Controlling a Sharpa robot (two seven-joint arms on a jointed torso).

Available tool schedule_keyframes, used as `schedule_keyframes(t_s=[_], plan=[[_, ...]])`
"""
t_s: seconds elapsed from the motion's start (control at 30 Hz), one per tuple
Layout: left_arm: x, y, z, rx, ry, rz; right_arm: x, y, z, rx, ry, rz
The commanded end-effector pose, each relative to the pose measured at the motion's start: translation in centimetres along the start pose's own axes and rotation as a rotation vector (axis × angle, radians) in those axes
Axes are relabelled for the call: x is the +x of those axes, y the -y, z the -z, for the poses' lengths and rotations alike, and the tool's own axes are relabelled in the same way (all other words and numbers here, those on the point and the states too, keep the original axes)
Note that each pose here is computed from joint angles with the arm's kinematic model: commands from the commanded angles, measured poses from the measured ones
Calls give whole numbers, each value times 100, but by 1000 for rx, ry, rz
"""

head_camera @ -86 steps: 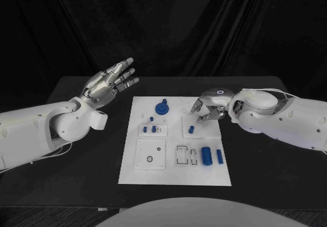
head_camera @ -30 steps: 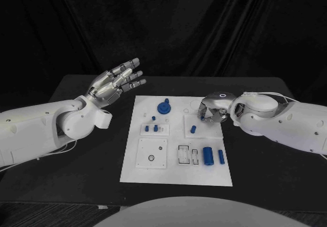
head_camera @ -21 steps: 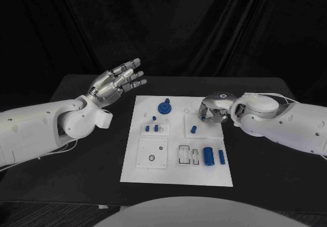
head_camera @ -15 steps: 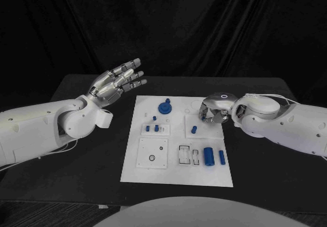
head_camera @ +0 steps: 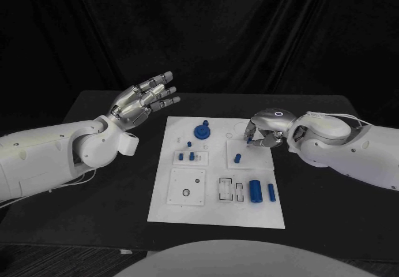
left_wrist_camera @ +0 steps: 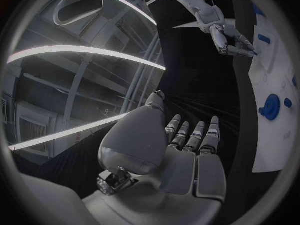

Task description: Assemble the parts on the task board

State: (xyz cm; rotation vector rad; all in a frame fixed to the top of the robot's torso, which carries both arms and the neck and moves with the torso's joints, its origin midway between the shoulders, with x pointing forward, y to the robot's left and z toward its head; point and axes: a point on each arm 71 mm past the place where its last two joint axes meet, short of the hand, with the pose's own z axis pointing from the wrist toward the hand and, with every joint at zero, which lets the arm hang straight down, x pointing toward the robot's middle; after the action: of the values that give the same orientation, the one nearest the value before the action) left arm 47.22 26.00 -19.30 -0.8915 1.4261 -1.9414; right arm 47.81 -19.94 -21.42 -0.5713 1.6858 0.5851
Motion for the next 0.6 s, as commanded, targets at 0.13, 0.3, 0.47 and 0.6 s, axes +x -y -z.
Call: schedule_keyframes(t_s=[0.13,0.3,0.47,0.6], plan=[[11,29,-6,54,-10,10,-225,-94,56,-23,76,13],[11,20,-13,48,-9,9,-384,-330,104,-73,95,7],[21,3,-27,43,-14,12,-450,-670,94,-154,80,-5],[28,-15,-24,37,-17,16,-439,-926,40,-227,49,-12]])
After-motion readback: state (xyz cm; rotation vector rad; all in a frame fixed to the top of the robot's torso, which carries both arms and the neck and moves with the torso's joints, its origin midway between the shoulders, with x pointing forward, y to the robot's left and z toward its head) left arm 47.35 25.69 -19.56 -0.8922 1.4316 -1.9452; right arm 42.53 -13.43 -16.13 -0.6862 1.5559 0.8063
